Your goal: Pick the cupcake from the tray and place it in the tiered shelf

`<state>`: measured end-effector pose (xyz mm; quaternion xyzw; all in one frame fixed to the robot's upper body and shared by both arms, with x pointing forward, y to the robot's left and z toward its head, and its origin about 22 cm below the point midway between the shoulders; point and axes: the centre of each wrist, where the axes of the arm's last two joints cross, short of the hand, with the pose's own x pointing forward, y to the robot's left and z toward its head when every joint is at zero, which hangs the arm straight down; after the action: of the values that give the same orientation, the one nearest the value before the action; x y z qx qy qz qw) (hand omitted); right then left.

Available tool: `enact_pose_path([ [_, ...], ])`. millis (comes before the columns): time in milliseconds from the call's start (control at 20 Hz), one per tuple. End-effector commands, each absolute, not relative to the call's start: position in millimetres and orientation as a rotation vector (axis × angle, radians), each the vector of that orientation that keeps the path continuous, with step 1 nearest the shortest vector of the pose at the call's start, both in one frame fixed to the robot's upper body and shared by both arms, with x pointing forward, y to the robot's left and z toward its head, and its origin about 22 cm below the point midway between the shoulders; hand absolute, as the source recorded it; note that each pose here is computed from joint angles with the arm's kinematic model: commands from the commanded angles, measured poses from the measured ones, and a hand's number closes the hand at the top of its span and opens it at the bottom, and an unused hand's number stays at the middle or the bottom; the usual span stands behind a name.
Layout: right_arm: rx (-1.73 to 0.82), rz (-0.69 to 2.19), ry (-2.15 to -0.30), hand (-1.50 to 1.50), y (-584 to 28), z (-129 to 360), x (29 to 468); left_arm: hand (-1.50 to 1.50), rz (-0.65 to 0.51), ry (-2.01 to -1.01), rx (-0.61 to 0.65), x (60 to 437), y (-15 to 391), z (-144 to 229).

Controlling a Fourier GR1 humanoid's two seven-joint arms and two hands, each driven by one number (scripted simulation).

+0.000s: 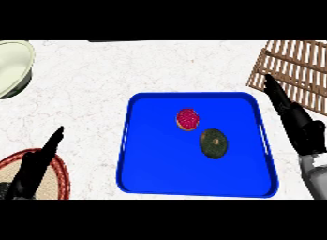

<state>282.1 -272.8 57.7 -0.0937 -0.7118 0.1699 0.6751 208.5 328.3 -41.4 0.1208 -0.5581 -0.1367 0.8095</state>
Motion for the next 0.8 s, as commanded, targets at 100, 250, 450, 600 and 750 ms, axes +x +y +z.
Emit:
enact_pose_path([
  [100, -0.113, 0.264, -1.618, -1.50, -250.0, 80.9, 309.7, 0.00, -0.295, -1.411, 0.230, 236.5, 291.2, -2.4],
  [250, -0.028, 0.159, -1.624, -1.50, -223.6, 102.4, 330.0, 0.00, -0.281, -1.626, 0.166, 270.1, 256.2, 30.4],
  [450, -0.631, 0.237, -1.525, 1.50, -299.5, 60.9, 310.2, 0.00, -0.263, -1.578, 0.146, 258.0, 265.7, 21.6],
  [600, -0.683, -0.093, -1.571, -1.50, -240.4, 20.8, 309.9, 0.00, -0.269, -1.596, 0.103, 267.4, 233.8, 28.4],
  [750, -0.666, -0.262, -1.673, -1.50, -220.4, 12.7, 310.8, 0.00, -0.256, -1.589, 0.112, 270.6, 224.1, 17.3],
])
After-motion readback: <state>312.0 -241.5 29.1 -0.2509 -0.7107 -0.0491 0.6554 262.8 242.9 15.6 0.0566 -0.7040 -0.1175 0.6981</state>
